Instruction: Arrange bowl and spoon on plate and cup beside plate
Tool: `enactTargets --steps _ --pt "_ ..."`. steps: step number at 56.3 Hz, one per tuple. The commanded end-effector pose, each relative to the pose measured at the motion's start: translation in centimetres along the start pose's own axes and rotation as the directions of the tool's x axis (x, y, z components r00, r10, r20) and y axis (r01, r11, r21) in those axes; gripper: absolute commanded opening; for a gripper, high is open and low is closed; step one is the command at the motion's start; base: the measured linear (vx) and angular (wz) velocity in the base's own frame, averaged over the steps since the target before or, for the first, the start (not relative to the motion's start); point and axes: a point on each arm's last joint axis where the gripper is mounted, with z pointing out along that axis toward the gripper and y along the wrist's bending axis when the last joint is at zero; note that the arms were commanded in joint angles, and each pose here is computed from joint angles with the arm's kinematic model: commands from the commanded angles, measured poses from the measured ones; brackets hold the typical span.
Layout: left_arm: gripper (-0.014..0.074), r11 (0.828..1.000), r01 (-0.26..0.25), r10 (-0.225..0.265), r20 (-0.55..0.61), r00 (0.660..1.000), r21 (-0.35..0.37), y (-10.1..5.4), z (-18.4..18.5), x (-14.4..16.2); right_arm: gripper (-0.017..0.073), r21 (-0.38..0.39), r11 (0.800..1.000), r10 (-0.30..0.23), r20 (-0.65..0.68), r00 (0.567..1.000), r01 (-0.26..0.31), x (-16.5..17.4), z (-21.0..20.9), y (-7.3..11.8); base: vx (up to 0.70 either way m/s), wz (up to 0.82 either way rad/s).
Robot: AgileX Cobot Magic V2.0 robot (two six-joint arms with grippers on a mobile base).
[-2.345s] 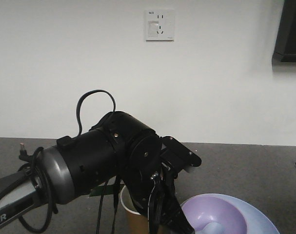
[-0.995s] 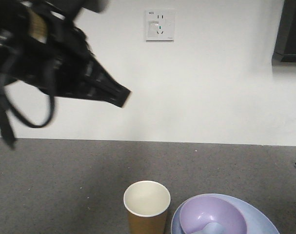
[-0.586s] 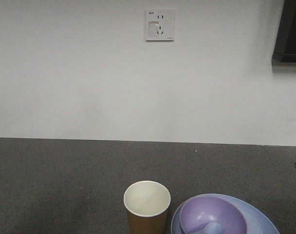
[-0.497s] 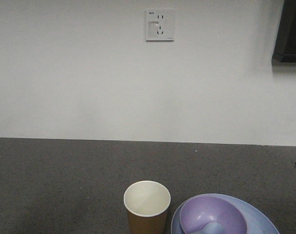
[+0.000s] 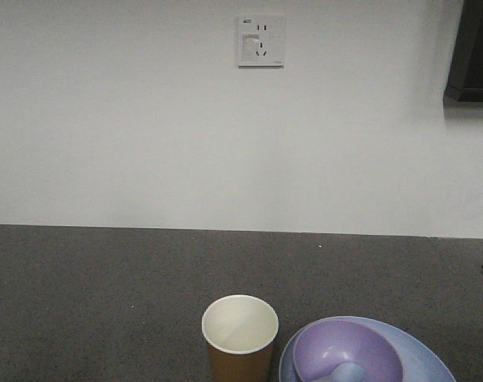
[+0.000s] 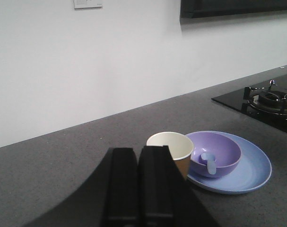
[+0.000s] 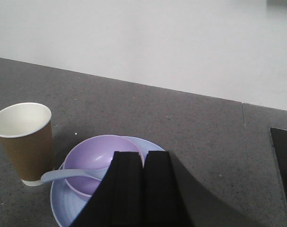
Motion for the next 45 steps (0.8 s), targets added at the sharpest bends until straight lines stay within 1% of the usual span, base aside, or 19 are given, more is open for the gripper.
enactTargets --steps 1,6,8,10,12,15,18,20,21,22,23,24,25,27,31,34,38,43,45 --pt "-0.0003 1.0 -0.009 0.006 0.102 0.995 0.027 -0.2 -0.2 -1.4 -0.0008 0.019 1.0 0.002 0.102 0.995 -0.004 -1.5 -0.3 -0.2 0.0 0.0" --pt "-0.0003 0.997 -0.076 0.073 0.116 0.991 0.025 -0.3 -0.1 -1.4 -0.0008 0.019 1.0 0.002 0.102 0.995 -0.004 -1.5 -0.3 -0.2 0.0 0.0" --pt "-0.0003 0.993 -0.114 0.111 0.129 0.985 0.014 -0.3 0.1 -1.1 -0.0008 0.019 1.0 0.002 0.102 0.995 -0.004 -1.5 -0.3 -0.2 0.0 0.0" --pt "-0.0003 0.988 -0.155 0.155 0.146 0.977 -0.01 -0.3 0.2 -0.7 -0.0008 0.019 1.0 0.002 0.102 0.995 -0.004 -1.5 -0.3 -0.2 0.0 0.0" --pt "-0.0003 0.979 -0.199 0.205 0.169 0.964 -0.053 -0.1 0.4 0.0 -0.0008 0.019 1.0 0.002 0.102 0.995 -0.004 -1.5 -0.3 -0.2 0.0 0.0" --pt "-0.0003 0.974 -0.205 0.22 0.186 0.958 -0.095 0.1 0.5 1.0 -0.0008 0.019 1.0 0.002 0.102 0.995 -0.004 -1.5 -0.3 -0.2 0.0 0.0" --pt "-0.0003 0.977 -0.161 0.189 0.213 0.959 -0.142 0.4 0.4 2.3 -0.0008 0.019 1.0 0.002 0.102 0.995 -0.004 -1.5 -0.3 -0.2 0.0 0.0" --pt "-0.0003 0.978 -0.103 0.146 0.249 0.957 -0.179 0.6 0.1 3.2 -0.0008 0.019 1.0 0.002 0.102 0.995 -0.004 -1.5 -0.3 -0.2 0.0 0.0" --pt "-0.0003 0.978 -0.084 0.132 0.251 0.959 -0.193 0.7 0.0 3.6 -0.0008 0.019 1.0 0.002 0.102 0.995 -0.004 -1.5 -0.3 -0.2 0.0 0.0" --pt "-0.0003 0.975 -0.058 0.116 0.271 0.956 -0.213 0.8 -0.1 4.2 -0.0008 0.019 1.0 0.002 0.102 0.995 -0.004 -1.5 -0.3 -0.2 0.0 0.0" --pt "-0.0003 0.974 -0.054 0.113 0.265 0.958 -0.22 0.9 0.0 4.7 -0.0008 0.019 1.0 0.002 0.102 0.995 -0.004 -1.5 -0.3 -0.2 0.0 0.0" --pt "-0.0003 0.968 -0.024 0.097 0.288 0.953 -0.249 1.0 -0.2 5.4 -0.0008 0.019 1.0 0.002 0.102 0.995 -0.004 -1.5 -0.3 -0.2 0.0 0.0" --pt "-0.0003 0.964 -0.016 0.096 0.291 0.952 -0.264 1.1 -0.3 5.8 -0.0008 0.019 1.0 0.002 0.102 0.995 -0.004 -1.5 -0.3 -0.2 0.0 0.0" --pt "-0.0003 0.955 0.017 0.073 0.292 0.954 -0.295 1.4 -0.3 7.4 -0.0008 0.019 1.0 0.002 0.102 0.995 -0.004 -1.5 -0.3 -0.2 0.0 0.0" --pt "-0.0003 0.936 0.05 0.061 0.301 0.952 -0.348 1.6 -0.6 9.8 -0.0008 0.019 1.0 0.002 0.102 0.995 -0.004 -1.5 -0.3 -0.2 0.0 0.0" --pt "-0.0003 0.924 0.084 0.027 0.283 0.959 -0.374 1.9 -0.4 12.1 -0.0008 0.019 1.0 0.002 0.102 0.995 -0.004 -1.5 -0.3 -0.2 0.0 0.0" --pt "-0.0003 0.911 0.12 -0.011 0.267 0.964 -0.395 2.1 -0.2 14.8 -0.0008 0.019 1.0 0.002 0.102 0.995 -0.004 -1.5 -0.3 -0.2 0.0 0.0" --pt "-0.0003 0.896 0.15 -0.033 0.275 0.961 -0.417 2.3 -0.1 17.3 -0.0008 0.019 1.0 0.002 0.102 0.995 -0.004 -1.5 -0.3 -0.2 0.0 0.0" --pt "-0.0003 0.892 0.152 -0.038 0.265 0.963 -0.425 2.4 0.1 18.1 -0.0008 0.019 1.0 0.002 0.101 0.995 -0.004 -1.5 -0.3 -0.2 0.0 0.0"
